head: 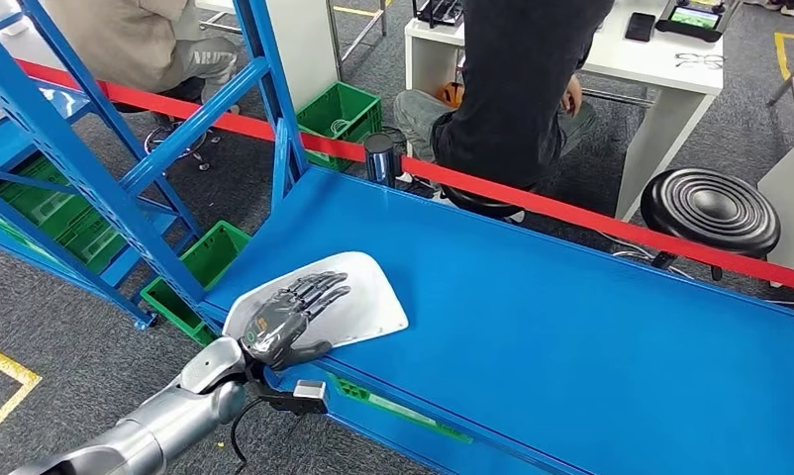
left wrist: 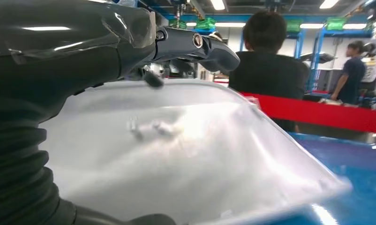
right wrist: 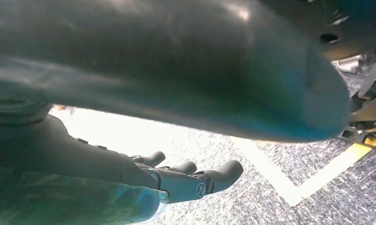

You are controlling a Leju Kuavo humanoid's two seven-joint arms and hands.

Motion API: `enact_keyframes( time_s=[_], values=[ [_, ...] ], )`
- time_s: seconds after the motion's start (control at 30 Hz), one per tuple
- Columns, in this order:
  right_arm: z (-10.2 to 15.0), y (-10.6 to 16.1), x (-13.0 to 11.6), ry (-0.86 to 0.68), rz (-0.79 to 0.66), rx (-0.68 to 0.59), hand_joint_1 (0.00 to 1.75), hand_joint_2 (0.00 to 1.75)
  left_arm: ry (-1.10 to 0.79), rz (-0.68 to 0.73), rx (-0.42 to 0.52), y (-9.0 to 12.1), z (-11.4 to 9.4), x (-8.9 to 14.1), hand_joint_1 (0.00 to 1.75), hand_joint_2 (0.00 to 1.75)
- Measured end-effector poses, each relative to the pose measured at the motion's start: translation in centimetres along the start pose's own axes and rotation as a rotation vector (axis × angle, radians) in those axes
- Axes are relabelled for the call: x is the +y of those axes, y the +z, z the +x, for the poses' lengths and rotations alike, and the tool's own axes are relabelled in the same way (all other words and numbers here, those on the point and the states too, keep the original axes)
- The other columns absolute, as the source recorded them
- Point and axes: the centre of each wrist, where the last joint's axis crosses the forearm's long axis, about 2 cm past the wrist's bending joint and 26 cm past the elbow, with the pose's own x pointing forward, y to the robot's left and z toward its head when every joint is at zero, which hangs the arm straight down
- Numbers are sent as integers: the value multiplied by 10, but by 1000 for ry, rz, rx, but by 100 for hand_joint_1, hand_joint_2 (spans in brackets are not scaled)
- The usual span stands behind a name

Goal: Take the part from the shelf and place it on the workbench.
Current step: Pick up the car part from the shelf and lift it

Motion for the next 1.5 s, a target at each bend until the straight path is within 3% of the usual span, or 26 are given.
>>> enact_keyframes(
  time_s=[0.2,0.37,0.5,0.6,0.73,1.0,1.3,1.5],
  values=[
    [3,0,5,-5,16,-3,0,0,25,24,-27,-1,8,0,0,175],
    [3,-1,7,-6,25,-1,0,0,153,72,-9,-6,22,1,0,175],
    [3,-1,7,-6,26,1,0,0,246,63,-8,-5,33,-4,0,0],
    [4,0,7,-8,26,0,0,0,361,79,-3,-6,41,-3,0,0],
    [2,-1,10,-1,28,4,0,0,466,146,-25,-4,69,-1,0,0],
    [3,-1,11,14,35,4,0,0,504,217,-80,-2,98,11,0,0],
    [6,-2,20,-2,55,-4,0,0,332,280,3,-6,102,21,0,0],
    [2,-2,22,-34,53,3,0,0,197,261,45,-3,111,16,0,0]
  ],
)
